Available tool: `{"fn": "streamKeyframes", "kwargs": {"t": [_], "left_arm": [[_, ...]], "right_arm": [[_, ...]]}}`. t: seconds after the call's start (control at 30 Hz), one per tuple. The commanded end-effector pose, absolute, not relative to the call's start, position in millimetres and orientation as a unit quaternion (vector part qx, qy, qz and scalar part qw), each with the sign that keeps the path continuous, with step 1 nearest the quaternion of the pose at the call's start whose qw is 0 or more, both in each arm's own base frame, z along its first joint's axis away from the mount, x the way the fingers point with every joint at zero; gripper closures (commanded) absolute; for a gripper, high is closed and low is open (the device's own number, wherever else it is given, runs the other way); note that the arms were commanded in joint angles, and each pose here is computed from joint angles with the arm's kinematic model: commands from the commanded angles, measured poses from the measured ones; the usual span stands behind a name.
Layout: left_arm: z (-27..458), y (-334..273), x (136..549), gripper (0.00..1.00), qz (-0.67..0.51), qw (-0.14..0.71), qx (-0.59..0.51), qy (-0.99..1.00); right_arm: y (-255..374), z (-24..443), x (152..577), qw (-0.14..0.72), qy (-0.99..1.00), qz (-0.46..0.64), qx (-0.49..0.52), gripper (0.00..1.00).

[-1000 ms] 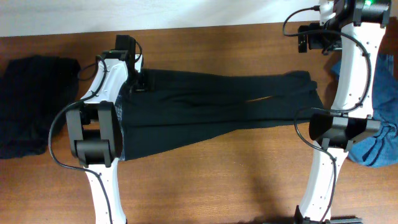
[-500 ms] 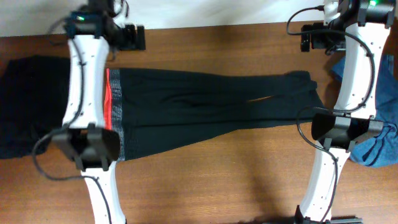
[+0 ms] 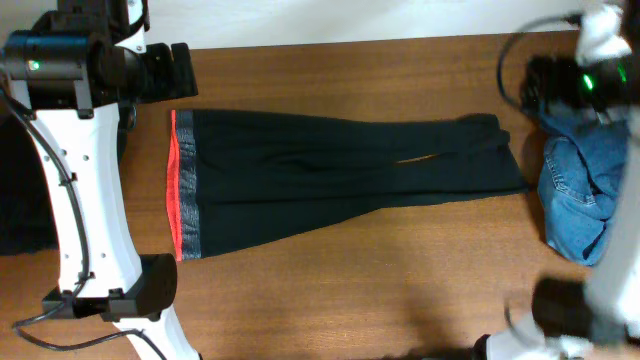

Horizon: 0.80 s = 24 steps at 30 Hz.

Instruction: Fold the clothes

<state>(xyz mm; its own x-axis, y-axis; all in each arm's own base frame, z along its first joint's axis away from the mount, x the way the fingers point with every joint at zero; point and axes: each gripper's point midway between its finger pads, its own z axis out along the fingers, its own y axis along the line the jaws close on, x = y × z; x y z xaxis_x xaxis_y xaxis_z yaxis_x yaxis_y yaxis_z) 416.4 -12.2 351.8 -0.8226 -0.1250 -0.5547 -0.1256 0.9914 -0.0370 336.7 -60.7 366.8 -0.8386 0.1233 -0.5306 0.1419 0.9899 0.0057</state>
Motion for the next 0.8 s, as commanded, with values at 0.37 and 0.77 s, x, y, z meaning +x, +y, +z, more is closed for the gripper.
{"fn": "streamKeyframes", "kwargs": {"t": [0.37, 0.77], "left_arm": [[337.6, -12.0, 370.9, 0.01, -0.003, 0.239, -0.091, 0.967], [332.7, -3.8, 316.1, 0.01, 0.021, 0.272, -0.090, 0.958]], "right_arm": [[-43.4, 309.6, 263.4, 0.173, 0.979, 0.009, 0.110, 0.01], [-51.0, 307.1, 299.1, 0.224, 0.971, -0.002, 0.087, 0.01]]}}
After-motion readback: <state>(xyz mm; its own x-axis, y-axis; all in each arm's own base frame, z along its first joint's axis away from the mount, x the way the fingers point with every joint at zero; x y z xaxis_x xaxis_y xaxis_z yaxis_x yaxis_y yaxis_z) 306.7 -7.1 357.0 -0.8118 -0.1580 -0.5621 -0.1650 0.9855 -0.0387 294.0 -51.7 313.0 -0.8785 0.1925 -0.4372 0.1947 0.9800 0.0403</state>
